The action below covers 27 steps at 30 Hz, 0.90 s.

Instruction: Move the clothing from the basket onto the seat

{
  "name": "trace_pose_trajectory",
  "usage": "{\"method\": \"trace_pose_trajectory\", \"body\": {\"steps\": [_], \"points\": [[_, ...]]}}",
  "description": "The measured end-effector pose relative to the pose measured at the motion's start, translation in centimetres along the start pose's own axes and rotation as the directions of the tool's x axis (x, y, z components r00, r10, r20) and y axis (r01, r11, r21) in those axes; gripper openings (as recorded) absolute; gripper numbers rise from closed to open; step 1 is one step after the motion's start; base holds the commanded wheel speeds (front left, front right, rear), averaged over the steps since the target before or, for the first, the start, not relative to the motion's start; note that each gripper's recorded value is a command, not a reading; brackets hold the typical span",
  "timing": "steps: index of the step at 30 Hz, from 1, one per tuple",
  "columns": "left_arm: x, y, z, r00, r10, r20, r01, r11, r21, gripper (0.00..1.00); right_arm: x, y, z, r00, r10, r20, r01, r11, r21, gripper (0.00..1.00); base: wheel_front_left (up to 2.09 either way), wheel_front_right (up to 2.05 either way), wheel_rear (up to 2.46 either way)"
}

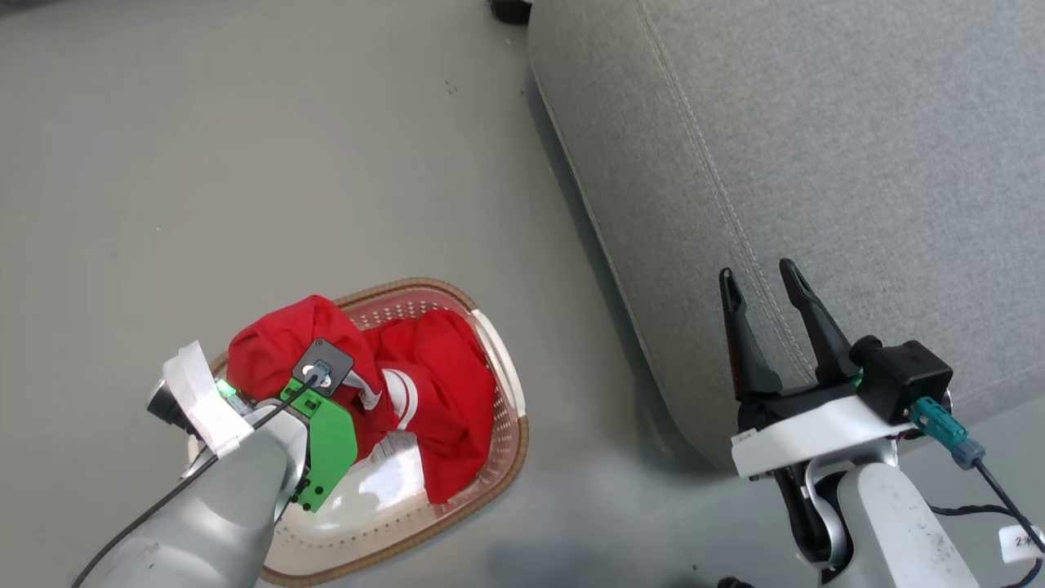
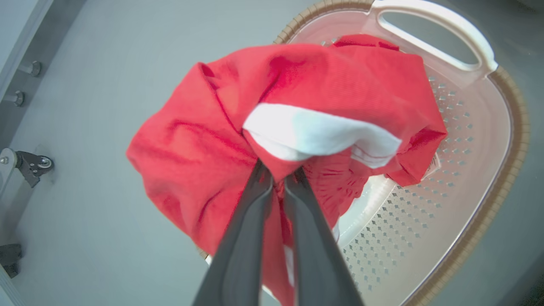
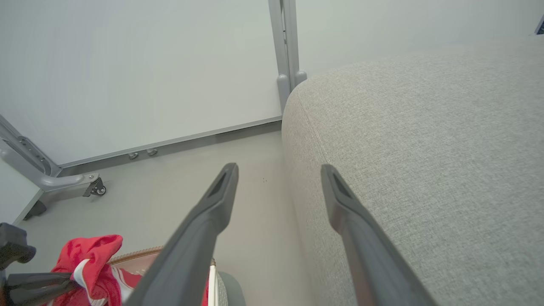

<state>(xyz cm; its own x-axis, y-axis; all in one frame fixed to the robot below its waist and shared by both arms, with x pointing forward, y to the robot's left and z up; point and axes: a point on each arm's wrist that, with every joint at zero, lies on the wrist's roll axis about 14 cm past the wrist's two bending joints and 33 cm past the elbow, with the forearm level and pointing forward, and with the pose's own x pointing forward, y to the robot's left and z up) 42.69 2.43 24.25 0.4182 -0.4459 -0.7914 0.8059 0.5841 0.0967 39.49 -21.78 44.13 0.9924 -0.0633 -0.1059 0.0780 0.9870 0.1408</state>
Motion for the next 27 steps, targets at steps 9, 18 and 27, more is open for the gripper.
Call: {"method": "trace_pose_trajectory", "body": {"steps": [9,18,27], "points": [[-6.3,2.7,2.7,0.966,0.187,0.177,-0.175,0.981,-0.082,0.0,-1.6,2.6,2.3,0.995,0.075,0.069,-0.076,0.997,0.012,1.0,0.0,0.0,0.0],[-13.0,3.7,10.9,0.816,0.318,0.483,-0.255,0.947,-0.194,0.0,-3.2,5.0,4.3,0.98,0.147,0.137,-0.15,0.989,0.012,1.0,0.0,0.0,0.0],[-20.8,2.9,14.4,0.61,0.416,0.675,-0.296,0.909,-0.292,0.0,-4.4,7.0,5.9,0.96,0.209,0.186,-0.21,0.978,-0.012,1.0,0.0,0.0,0.0]]}}
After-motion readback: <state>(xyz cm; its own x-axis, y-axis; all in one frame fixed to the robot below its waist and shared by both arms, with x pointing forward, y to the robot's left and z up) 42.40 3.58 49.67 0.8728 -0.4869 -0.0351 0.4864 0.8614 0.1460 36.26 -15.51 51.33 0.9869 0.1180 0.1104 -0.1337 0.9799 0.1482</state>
